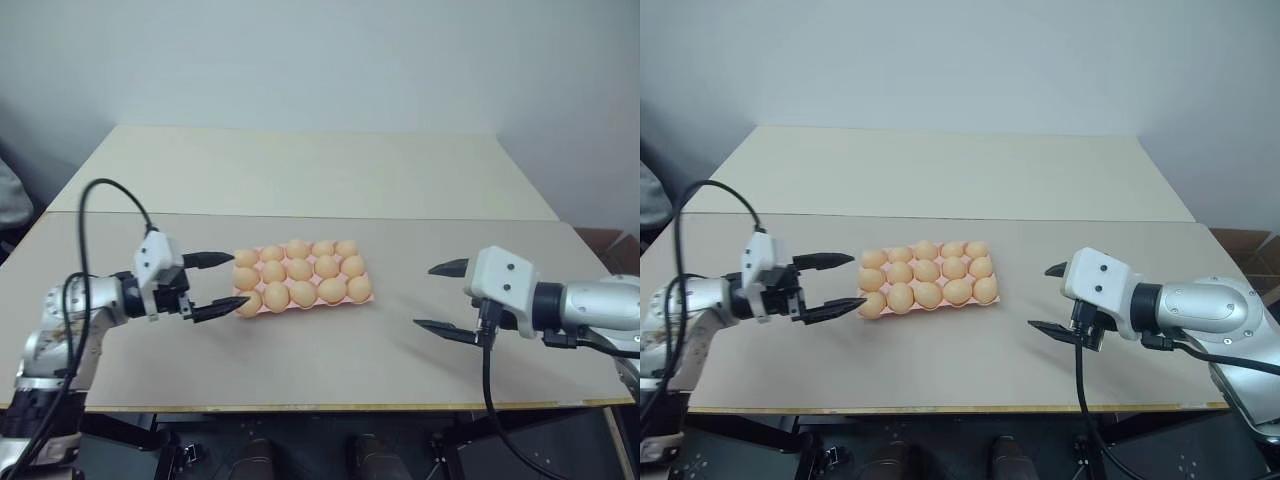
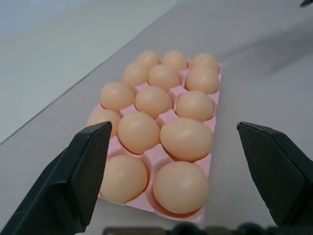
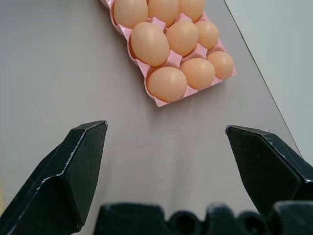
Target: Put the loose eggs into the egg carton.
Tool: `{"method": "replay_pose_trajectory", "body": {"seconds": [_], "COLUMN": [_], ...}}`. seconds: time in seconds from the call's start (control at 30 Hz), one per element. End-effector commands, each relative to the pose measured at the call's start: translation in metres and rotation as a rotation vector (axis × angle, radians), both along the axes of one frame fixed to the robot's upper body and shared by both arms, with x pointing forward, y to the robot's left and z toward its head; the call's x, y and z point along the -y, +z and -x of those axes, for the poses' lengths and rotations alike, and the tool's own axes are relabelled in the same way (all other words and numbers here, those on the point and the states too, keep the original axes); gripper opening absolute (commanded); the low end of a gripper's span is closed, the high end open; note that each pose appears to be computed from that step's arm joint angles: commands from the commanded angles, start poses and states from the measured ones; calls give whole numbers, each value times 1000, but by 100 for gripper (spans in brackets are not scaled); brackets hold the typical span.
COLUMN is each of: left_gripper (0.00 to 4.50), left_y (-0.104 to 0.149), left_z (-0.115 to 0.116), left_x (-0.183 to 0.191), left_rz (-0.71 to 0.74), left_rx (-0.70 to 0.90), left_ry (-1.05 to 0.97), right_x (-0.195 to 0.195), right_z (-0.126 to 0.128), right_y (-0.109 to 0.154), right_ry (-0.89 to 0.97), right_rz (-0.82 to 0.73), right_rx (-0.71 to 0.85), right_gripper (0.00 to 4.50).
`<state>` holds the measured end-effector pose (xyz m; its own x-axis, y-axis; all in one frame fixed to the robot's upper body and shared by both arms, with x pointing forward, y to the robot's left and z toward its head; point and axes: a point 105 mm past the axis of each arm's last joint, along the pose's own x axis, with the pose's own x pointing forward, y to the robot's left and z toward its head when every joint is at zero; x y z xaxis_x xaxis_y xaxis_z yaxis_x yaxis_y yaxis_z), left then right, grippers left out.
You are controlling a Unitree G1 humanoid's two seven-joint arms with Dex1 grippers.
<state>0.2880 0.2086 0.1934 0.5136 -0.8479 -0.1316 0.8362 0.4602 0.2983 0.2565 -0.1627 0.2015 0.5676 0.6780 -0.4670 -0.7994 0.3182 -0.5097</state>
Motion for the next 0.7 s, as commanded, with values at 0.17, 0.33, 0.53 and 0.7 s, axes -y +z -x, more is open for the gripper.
{"method": "replay_pose_trajectory", "body": {"seconds": [0.17,0.33,0.53,0.7], "left_gripper": [445,445,445,445], "left_y": [37,32,33,28], "left_z": [37,50,59,63], "left_x": [-27,-45,-43,-44], "left_rz": [-31,-80,-85,-90], "left_rx": [70,12,41,23], "left_ry": [76,157,207,262], "right_x": [5,9,19,20], "right_z": [4,3,-4,-13], "right_y": [21,23,14,17], "right_ry": [46,58,62,84], "right_rz": [19,30,40,54], "right_rx": [43,32,-16,-4], "right_gripper": [450,450,450,450]}}
